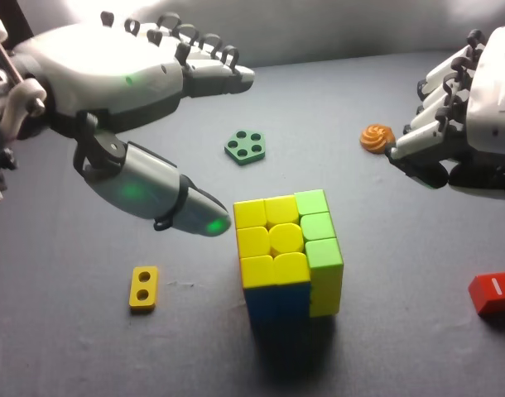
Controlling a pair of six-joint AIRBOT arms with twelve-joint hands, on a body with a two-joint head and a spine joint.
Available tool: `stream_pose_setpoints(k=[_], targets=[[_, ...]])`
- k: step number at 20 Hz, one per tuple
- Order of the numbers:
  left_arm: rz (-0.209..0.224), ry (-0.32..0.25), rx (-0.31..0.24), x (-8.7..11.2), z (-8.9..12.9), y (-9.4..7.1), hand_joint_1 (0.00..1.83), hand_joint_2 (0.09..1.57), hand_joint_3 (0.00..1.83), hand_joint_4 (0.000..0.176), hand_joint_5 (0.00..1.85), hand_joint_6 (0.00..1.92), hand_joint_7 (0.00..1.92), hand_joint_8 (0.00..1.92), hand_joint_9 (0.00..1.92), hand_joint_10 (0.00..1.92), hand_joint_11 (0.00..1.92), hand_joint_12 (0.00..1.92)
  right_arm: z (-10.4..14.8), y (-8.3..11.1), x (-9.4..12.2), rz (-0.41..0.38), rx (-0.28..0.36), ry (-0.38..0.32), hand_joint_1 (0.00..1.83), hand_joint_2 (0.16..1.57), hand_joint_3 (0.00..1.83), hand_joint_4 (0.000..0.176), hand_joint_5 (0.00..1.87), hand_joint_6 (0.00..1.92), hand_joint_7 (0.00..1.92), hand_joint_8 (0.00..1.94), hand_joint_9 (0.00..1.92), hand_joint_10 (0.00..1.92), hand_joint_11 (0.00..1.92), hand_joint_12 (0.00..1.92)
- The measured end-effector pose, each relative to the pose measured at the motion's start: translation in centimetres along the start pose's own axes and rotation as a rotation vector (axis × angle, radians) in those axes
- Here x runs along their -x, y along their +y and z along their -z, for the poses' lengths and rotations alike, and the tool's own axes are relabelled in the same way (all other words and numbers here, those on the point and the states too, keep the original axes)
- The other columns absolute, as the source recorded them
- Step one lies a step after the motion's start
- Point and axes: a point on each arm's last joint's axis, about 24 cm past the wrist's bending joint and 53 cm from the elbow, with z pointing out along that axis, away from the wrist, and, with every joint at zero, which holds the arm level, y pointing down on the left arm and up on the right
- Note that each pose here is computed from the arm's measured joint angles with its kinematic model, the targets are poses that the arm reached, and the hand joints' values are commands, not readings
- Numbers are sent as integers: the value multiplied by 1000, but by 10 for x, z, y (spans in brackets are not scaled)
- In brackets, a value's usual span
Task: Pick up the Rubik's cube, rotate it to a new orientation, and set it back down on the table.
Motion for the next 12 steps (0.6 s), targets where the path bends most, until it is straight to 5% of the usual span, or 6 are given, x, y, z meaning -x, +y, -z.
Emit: stream_pose_setpoints(k=[1, 4, 5, 7, 10, 12], targets=[[1, 0, 1, 1, 0, 2, 493, 926, 8, 0, 154, 1, 139, 2, 93, 2, 0, 235, 2, 5, 6, 4, 22, -16, 1026, 1333, 3, 0, 592, 1541, 788, 1812, 814, 1920, 663, 1920], [5, 8, -4, 1, 1, 1, 458, 934, 3, 0, 143, 3, 118, 3, 77, 3, 0, 195, 12, 26, 33, 27, 126, -88, 1128, 1323, 0, 0, 590, 1524, 679, 1631, 802, 1918, 645, 1921], [6, 13, -8, 0, 1, 0, 480, 932, 1, 0, 153, 6, 125, 5, 80, 4, 0, 198, 16, 35, 38, 50, 177, -102, 1066, 1312, 0, 0, 620, 1497, 811, 1663, 837, 1888, 664, 1921], [9, 21, -18, -4, 1, -6, 476, 944, 6, 0, 160, 4, 137, 5, 87, 4, 0, 219, 23, 55, 38, 136, 276, -115, 1027, 1335, 2, 0, 587, 1557, 829, 1764, 850, 1919, 689, 1921], [29, 39, -32, -10, 2, -12, 452, 932, 0, 0, 165, 4, 148, 4, 106, 6, 0, 297, 30, 83, 40, 191, 409, -126, 1019, 1344, 0, 0, 585, 1572, 841, 1665, 828, 1831, 630, 1896], [31, 32, -28, -9, 1, -11, 449, 951, 4, 0, 135, 2, 119, 1, 78, 1, 0, 192, 32, 98, 45, 198, 473, -139, 1012, 1354, 1, 0, 560, 1596, 828, 1769, 851, 1905, 660, 1919]])
